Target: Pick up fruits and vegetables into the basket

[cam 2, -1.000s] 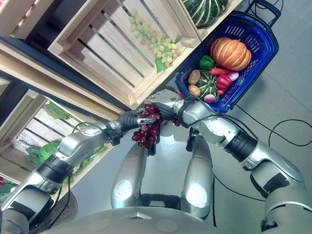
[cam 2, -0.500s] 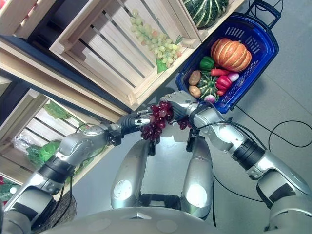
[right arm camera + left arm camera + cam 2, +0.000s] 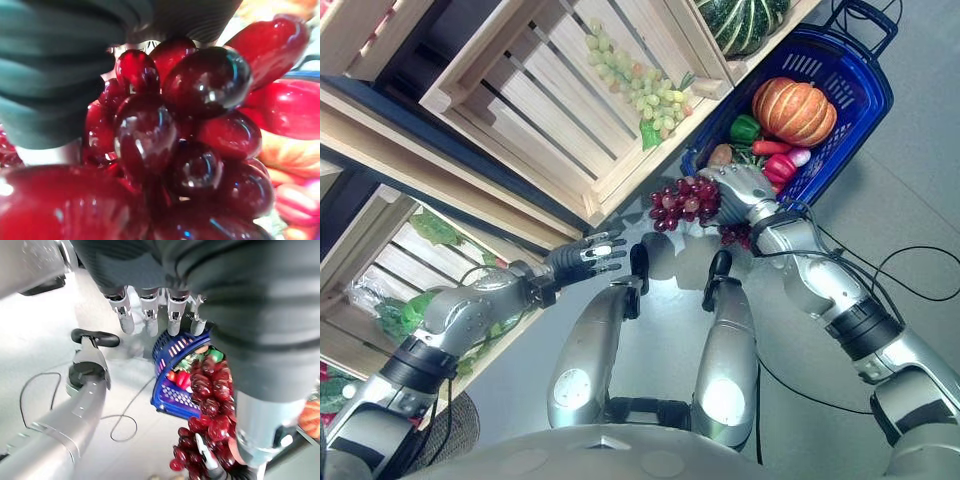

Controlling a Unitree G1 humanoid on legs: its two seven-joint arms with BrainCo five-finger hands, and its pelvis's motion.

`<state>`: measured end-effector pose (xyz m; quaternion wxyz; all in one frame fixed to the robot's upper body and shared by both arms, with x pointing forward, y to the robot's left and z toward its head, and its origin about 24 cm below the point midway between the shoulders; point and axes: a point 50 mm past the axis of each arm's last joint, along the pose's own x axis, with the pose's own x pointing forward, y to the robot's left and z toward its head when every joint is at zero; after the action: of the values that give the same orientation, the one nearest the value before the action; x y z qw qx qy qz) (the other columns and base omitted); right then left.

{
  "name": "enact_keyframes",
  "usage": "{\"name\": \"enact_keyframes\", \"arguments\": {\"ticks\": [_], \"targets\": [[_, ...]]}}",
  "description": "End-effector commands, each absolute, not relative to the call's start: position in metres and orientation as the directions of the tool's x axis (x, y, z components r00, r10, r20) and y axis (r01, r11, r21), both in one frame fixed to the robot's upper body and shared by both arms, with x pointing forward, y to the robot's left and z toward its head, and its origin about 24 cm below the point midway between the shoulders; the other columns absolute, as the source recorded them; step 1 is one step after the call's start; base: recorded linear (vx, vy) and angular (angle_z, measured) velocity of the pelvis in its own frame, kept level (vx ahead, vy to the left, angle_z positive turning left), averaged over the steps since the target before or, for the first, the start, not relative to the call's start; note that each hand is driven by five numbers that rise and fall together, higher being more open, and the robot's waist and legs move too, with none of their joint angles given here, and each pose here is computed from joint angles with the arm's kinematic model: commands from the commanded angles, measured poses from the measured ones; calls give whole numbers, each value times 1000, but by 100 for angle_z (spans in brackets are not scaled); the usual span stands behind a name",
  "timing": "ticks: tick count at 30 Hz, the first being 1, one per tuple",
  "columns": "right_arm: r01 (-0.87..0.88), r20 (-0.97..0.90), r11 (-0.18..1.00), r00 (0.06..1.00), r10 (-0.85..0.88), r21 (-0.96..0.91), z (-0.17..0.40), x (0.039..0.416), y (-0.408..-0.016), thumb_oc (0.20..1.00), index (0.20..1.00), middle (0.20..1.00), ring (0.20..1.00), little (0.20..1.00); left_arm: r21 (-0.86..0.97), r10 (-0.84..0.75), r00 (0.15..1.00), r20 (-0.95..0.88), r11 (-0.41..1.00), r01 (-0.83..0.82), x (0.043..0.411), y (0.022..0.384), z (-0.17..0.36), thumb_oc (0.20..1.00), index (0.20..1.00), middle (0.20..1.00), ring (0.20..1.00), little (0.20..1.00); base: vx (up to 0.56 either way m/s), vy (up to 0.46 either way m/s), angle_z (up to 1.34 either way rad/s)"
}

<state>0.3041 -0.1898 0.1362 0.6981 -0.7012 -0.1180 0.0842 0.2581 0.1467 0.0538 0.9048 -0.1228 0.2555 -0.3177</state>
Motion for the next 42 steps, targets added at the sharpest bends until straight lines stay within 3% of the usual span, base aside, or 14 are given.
{"name": "enact_keyframes", "arguments": {"ticks": [1, 5, 10, 16, 20, 28, 37, 42], "targets": [[259, 267, 64, 922, 281, -964, 174, 296, -196, 200, 200, 200, 200, 200, -407, -728, 635, -259, 679, 611, 241, 143, 68, 1000, 1000, 1000, 1000, 1000, 0, 0, 0], [347, 361, 119, 923, 131, -930, 178, 290, -230, 200, 200, 200, 200, 200, -396, -770, 603, -209, 630, 668, 234, 143, 75, 1000, 1000, 1000, 1000, 1000, -2, -31, -3], [462, 451, 402, 883, -128, -791, 173, 282, -278, 200, 200, 200, 200, 200, -163, -718, 663, -211, 695, 701, 233, 156, 71, 1000, 1000, 1000, 1000, 1000, 4, -107, -7], [541, 441, 556, 840, -317, -631, 168, 286, -308, 200, 200, 200, 200, 200, -57, -655, 665, -359, 726, 685, 229, 166, 44, 1000, 1000, 1000, 1000, 1000, 3, -135, -4], [570, 402, 640, 821, -406, -516, 185, 305, -327, 200, 200, 200, 200, 200, -176, -647, 605, -464, 737, 653, 226, 166, 16, 1000, 1000, 1000, 1000, 1000, -24, -99, 6], [534, 367, 754, 836, -407, -382, 232, 335, -332, 200, 200, 200, 200, 200, -266, -624, 585, -519, 768, 583, 215, 156, -28, 1000, 1000, 1000, 1000, 1000, -2, -14, 11], [456, 262, 860, 880, -396, -231, 245, 357, -323, 200, 200, 200, 200, 200, -306, -652, 578, -491, 750, 586, 200, 138, -50, 1000, 1000, 1000, 1000, 1000, 2, 6, 1], [405, 89, 902, 903, -421, 150, 233, 370, -326, 200, 200, 200, 200, 200, -297, -653, 593, -471, 751, 590, 198, 127, -57, 1000, 1000, 1000, 1000, 1000, 0, 0, 0]]}}
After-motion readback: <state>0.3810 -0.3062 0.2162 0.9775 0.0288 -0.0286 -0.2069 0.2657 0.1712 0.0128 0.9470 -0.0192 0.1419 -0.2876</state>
